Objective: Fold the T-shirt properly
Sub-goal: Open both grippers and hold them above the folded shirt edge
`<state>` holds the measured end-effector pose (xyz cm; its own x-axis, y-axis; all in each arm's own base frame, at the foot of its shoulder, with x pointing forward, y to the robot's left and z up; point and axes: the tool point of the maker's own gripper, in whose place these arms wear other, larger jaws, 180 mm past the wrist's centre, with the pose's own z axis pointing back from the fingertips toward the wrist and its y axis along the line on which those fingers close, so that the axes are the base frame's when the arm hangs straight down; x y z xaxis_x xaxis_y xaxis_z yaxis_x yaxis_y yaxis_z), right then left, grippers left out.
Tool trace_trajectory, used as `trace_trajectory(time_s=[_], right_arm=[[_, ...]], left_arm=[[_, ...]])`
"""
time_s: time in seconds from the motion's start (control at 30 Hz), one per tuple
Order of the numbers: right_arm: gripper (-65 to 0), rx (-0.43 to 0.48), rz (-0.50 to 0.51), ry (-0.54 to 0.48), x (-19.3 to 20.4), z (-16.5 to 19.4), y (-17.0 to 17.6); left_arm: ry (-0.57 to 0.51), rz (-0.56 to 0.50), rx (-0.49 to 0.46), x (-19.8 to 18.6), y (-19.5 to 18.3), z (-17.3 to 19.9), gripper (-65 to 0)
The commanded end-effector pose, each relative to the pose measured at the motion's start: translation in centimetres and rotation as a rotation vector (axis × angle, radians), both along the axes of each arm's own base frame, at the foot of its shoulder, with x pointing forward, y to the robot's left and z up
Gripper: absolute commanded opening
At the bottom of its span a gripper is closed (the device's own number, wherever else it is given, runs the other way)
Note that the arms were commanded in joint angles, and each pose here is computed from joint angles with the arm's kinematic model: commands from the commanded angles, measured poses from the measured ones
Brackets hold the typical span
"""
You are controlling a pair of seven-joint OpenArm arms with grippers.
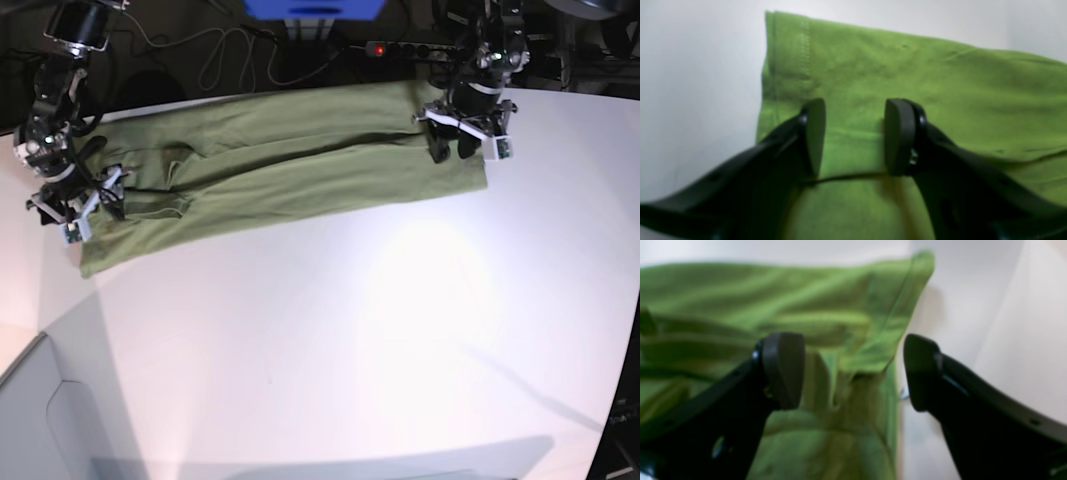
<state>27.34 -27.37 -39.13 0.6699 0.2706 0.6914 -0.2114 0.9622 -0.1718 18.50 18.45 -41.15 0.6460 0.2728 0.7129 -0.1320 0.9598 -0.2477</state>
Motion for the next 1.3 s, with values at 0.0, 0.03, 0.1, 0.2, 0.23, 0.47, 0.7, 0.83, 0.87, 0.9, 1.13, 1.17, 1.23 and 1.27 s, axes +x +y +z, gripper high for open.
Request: trace_trajectory(time_s=[0.0, 0.03, 0.1, 0.2, 0.23, 0.47, 0.7, 0.83, 0.87, 0.9, 1.13, 1.17, 1.23, 1.27], right_arm=[[-20.2, -0.013, 0.019, -0.047, 0.3, 1.4, -0.1], [-20.2, -0.019, 0.025, -0.044, -0.1, 1.5, 0.0], [-20.2, -0.035, 0.041, -0.041, -1.2, 1.8, 0.3], [-20.2, -0.058, 0.067, -0.046, -2.4, 2.5, 0.9], [-20.2, -0.065, 0.076, -0.05, -2.8, 2.9, 1.1], [-20.2, -0.104, 0.102, -0.038, -3.9, 3.4, 0.7], [-20.2, -0.119, 0.069, -0.041, -4.1, 3.8, -0.6], [-20.2, -0.112, 0.067, -0.04, -4.2, 3.6, -0.4], [-20.2, -0.102, 0.059, -0.042, -4.2, 3.5, -0.2], [-20.2, -0.096, 0.055, -0.047, -4.1, 3.5, 0.0], [-20.2, -0.085, 0.056, -0.047, -4.1, 3.4, 0.4], [-20.2, -0.08, 0.056, -0.048, -4.0, 3.3, 0.6], [-20.2, -0.073, 0.052, -0.05, -4.0, 3.2, 0.7], [-20.2, -0.073, 0.052, -0.05, -4.0, 3.2, 0.7]], left_arm=[[-0.013, 0.001, 0.007, 0.1, 0.3, 0.4, -36.9], [-0.013, 0.001, 0.007, 0.1, 0.3, 0.4, -36.9], [-0.022, 0.002, 0.008, 0.6, 0.3, 0.5, -36.9], [-0.033, 0.005, 0.009, 1.4, 0.4, 0.5, -36.9], [-0.031, 0.008, 0.008, 1.5, 0.5, 0.3, -36.9], [-0.026, 0.032, 0.006, 3.4, 1.4, -1.1, -36.9], [-0.105, 0.012, 0.044, 5.9, 2.5, 1.5, -36.9], [-0.195, 0.004, 0.067, 5.6, 2.3, 5.6, -36.5], [-0.206, 0.003, 0.067, 5.3, 2.1, 6.3, -36.5], [-0.214, 0.012, 0.075, 4.9, 2.4, 6.8, -36.5], [-0.126, 0.142, 0.09, 2.2, 6.1, 4.0, -36.4], [-0.114, 0.147, 0.089, 2.0, 6.2, 3.5, -36.4], [-0.11, 0.151, 0.087, 1.9, 6.3, 3.4, -36.4], [-0.107, 0.153, 0.086, 1.9, 6.3, 3.2, -36.4]])
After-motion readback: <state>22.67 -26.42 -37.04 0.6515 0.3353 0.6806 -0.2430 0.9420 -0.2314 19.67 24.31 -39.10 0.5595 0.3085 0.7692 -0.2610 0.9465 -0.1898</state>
